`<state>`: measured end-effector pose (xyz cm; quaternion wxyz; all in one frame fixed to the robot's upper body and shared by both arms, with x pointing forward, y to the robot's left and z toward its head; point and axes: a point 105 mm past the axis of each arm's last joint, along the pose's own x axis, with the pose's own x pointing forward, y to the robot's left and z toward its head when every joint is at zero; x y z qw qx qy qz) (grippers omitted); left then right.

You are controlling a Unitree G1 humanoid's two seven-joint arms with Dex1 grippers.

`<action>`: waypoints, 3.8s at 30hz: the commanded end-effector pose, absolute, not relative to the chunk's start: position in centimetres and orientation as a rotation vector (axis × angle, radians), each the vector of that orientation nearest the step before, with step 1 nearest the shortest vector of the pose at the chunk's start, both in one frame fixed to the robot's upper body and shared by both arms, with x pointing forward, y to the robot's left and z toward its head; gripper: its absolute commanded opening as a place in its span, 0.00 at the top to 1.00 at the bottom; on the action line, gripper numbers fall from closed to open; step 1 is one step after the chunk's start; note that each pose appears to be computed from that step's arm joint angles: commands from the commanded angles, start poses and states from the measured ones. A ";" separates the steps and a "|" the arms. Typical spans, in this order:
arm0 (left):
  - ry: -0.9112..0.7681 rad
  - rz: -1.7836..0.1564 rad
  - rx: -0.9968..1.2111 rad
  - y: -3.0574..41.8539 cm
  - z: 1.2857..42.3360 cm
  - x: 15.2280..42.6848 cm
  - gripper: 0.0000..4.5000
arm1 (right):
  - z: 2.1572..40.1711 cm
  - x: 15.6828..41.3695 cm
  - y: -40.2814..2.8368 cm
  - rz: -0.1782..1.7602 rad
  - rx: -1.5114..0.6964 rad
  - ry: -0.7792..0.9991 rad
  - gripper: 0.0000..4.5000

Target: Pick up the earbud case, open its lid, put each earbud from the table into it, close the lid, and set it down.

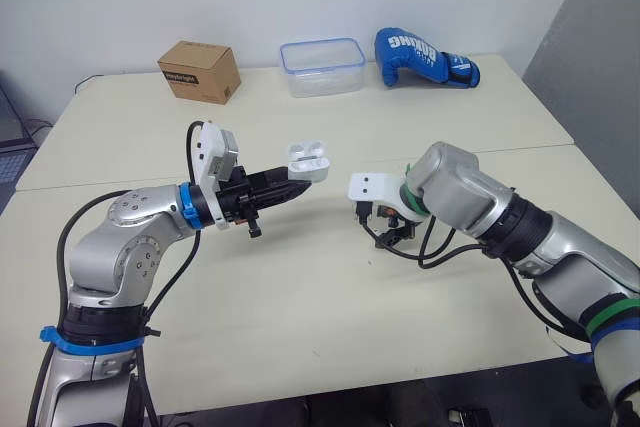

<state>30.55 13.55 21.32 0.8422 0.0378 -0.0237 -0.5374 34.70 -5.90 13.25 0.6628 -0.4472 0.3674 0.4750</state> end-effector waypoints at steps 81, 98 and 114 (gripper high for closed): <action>-0.100 -1.159 0.113 12.8 22.0 30.0 0.84 | 12.3 31.0 -12.0 1.186 -1.237 0.810 0.44; -0.104 -1.156 0.119 12.8 22.1 30.0 0.84 | 11.9 31.2 -12.3 1.193 -1.286 0.800 0.44; -0.114 -1.152 0.124 12.8 22.0 30.0 0.84 | 12.2 31.2 -12.2 1.171 -1.262 0.817 0.92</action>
